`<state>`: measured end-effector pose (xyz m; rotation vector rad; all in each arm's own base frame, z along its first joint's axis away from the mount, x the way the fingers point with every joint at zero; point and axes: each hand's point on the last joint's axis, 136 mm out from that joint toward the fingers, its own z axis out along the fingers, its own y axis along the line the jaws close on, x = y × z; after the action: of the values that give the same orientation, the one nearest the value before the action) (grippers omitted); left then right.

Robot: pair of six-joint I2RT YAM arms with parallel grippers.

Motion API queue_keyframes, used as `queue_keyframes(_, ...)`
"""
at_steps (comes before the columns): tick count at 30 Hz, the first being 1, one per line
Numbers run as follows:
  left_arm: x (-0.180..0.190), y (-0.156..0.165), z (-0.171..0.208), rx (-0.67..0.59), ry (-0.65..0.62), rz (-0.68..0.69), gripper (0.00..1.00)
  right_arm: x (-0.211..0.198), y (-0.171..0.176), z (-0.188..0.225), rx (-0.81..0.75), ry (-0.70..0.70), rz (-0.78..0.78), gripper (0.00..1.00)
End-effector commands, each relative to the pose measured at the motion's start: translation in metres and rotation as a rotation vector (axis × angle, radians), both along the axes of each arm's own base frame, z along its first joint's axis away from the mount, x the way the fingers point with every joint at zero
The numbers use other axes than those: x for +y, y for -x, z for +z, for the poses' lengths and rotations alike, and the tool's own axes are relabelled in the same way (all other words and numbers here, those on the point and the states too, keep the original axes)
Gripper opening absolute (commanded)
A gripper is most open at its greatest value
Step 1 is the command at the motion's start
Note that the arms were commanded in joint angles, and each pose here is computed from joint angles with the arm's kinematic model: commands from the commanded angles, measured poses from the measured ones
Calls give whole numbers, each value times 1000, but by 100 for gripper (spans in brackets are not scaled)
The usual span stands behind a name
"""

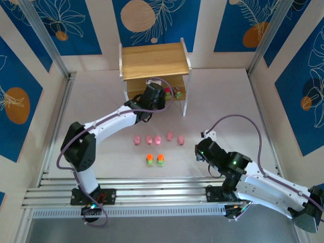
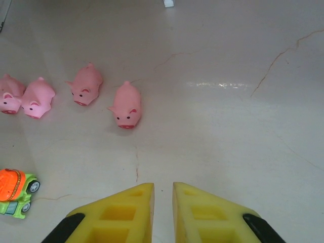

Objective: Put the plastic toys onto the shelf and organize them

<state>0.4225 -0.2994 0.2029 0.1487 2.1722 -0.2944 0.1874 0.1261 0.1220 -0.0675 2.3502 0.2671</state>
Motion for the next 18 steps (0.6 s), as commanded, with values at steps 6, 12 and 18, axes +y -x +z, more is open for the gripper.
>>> queue_keyframes(6,4,-17,0,-22,19,55,11,0,1,-2,6,-5,13,18)
queue_keyframes(12,3,-19,-4,-18,18,61,13,0,1,-2,7,-7,12,18)
queue_keyframes(18,3,-17,-6,-9,25,56,22,0,1,-3,7,-10,14,18)
